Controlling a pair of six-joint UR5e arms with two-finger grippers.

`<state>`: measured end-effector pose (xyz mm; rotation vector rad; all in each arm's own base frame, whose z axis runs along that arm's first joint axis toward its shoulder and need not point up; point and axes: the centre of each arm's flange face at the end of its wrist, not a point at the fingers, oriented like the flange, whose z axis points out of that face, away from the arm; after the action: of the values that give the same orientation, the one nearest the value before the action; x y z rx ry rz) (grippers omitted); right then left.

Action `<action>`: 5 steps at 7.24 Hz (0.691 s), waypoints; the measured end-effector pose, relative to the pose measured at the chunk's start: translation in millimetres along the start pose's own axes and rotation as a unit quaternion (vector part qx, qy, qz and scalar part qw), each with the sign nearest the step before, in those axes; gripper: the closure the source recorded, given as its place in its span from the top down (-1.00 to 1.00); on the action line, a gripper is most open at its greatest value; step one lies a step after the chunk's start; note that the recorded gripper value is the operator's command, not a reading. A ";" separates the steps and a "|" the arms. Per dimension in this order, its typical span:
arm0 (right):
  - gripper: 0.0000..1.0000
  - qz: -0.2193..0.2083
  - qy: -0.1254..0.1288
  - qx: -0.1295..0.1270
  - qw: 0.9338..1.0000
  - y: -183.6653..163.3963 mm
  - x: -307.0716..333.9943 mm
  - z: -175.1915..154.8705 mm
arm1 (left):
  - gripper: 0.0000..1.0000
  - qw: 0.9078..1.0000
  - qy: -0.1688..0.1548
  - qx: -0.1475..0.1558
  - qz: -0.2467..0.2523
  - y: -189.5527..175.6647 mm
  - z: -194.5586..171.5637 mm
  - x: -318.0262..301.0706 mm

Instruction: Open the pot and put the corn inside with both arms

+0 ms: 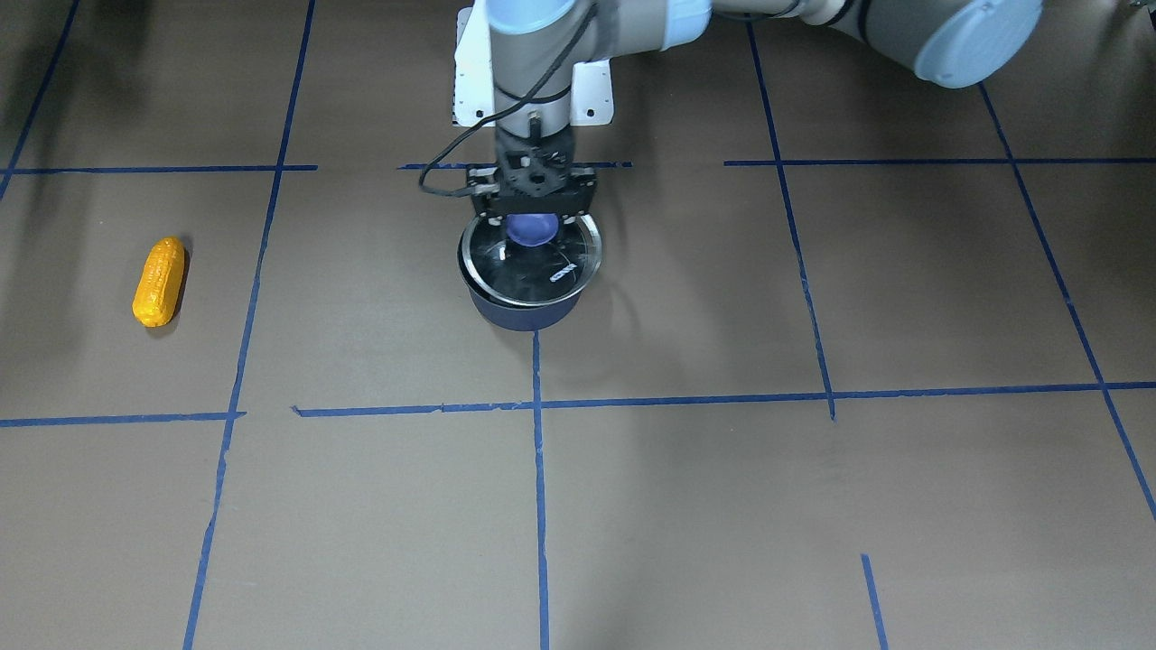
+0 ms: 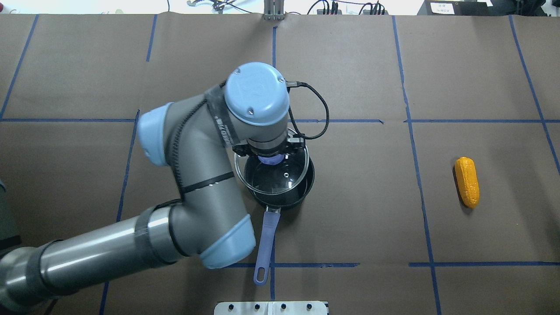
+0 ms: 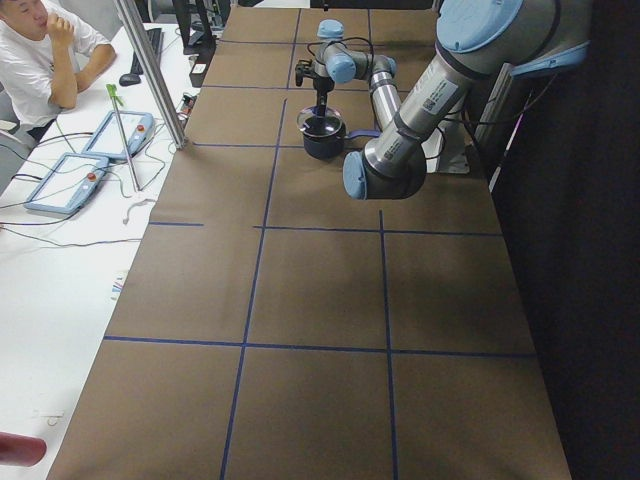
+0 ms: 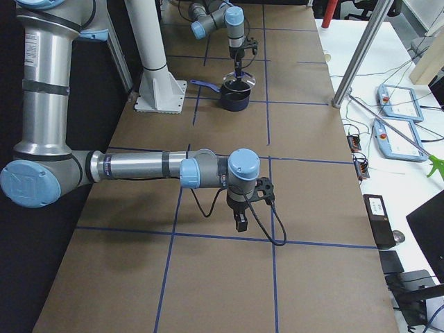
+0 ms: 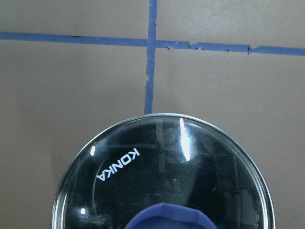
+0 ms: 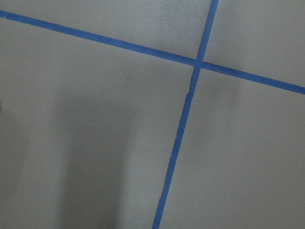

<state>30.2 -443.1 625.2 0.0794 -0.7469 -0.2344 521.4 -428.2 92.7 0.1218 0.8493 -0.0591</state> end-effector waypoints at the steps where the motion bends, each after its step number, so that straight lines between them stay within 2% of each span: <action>1: 1.00 0.001 0.000 -0.001 1.000 0.6 0.8 0.4 | -0.93 0.999 -0.001 -0.008 0.031 -8.0 -11.4 -56.0; 3: 1.00 0.002 0.000 0.000 1.000 0.7 0.8 0.2 | -0.93 0.994 -0.024 -0.023 0.101 -11.6 -7.4 -163.9; 5: 1.00 -0.004 0.001 0.005 1.000 -1.2 -3.5 -5.1 | -0.90 0.992 -0.040 -0.036 0.117 -1.4 26.1 -222.5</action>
<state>31.0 -443.5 618.9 0.0928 -0.7466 -0.2374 394.0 -432.3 276.9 0.1493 0.7519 0.1864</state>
